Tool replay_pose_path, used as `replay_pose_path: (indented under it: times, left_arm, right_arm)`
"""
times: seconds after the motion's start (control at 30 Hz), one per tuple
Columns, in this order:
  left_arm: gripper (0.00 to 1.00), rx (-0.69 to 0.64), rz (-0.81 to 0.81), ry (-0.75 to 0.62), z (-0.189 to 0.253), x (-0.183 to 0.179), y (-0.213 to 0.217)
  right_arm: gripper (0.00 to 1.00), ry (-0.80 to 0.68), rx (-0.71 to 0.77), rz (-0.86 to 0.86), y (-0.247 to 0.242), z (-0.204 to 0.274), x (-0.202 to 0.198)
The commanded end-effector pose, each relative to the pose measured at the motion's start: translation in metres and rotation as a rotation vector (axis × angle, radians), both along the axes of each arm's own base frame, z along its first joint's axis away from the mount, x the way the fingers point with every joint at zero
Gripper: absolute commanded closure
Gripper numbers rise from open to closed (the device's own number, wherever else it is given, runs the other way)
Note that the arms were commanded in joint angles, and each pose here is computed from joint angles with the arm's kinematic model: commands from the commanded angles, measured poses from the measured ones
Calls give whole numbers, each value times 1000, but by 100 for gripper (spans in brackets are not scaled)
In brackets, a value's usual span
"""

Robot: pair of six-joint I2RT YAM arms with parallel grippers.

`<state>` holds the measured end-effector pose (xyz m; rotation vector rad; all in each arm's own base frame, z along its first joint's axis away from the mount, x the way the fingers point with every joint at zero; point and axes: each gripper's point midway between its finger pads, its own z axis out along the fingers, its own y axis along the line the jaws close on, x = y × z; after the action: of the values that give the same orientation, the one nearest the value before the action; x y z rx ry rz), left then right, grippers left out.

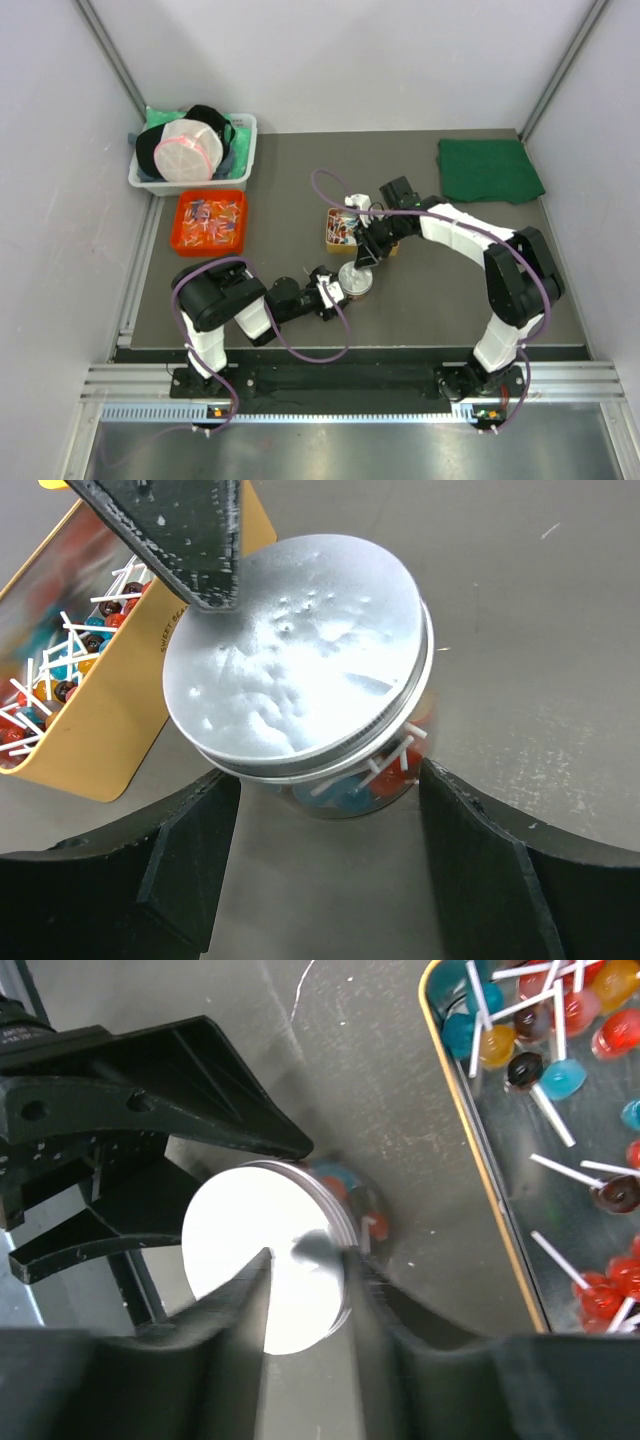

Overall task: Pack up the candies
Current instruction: Screw the bottle lid onto the packing bottle.

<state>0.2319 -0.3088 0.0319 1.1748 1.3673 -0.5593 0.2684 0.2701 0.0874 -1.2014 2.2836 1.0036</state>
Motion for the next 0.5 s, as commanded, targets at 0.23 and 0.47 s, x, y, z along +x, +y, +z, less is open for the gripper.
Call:
replay_pose_path:
  times: [0.23,0.47]
  left_arm:
    - [23,-160,9,-156,50,12,-9]
    - [23,-158,12,-158,50,12,-8]
  right_arm:
    - [87,-63,4,-4,-4,11,6]
    - [87,-54,-47,-5,-16,-2,-3]
